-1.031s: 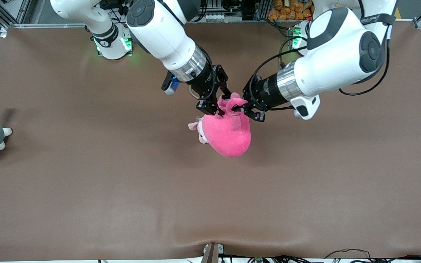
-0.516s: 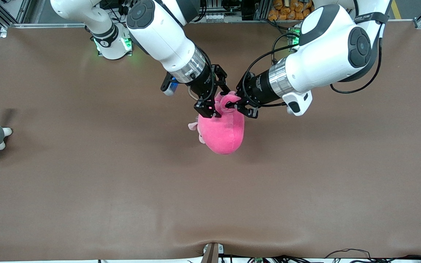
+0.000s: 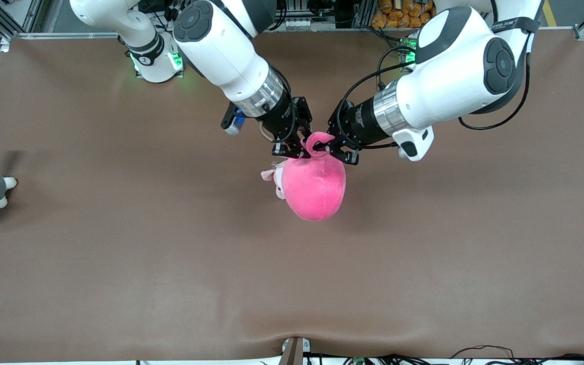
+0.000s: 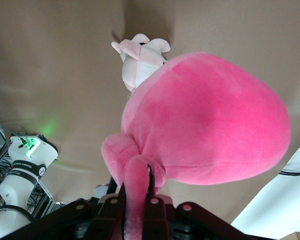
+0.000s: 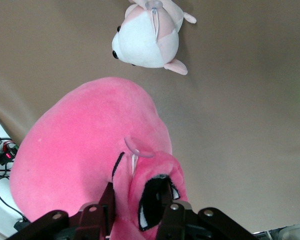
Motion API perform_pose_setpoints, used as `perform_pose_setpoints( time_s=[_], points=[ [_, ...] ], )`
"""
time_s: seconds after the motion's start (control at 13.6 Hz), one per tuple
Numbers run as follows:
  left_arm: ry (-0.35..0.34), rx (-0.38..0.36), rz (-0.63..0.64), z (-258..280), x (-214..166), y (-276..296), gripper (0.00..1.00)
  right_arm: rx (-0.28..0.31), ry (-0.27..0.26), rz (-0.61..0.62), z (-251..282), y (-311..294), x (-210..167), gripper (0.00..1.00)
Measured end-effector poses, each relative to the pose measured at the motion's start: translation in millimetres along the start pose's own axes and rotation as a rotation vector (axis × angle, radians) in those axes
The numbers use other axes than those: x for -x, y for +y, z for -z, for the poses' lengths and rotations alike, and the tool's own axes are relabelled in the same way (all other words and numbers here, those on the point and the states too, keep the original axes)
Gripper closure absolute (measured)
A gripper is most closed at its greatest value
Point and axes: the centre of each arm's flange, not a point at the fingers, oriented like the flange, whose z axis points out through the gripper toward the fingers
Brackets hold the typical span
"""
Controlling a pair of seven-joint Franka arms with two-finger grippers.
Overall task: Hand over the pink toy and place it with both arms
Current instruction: 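Open the left gripper while the right gripper pulls the pink toy away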
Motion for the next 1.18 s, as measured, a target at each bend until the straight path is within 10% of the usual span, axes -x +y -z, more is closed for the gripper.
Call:
perform_pose_setpoints(
  time_s=[0.29,1.18],
  points=[
    [-0.024,0.000,0.005,0,3,0,0.88,0.017,0.027,-0.027,25,-24,-7,0.94],
    [-0.092,0.024,0.037,-2,23,0,0.82,0.061,0.039,-0.048,71,-64,-24,0.94]
  ],
)
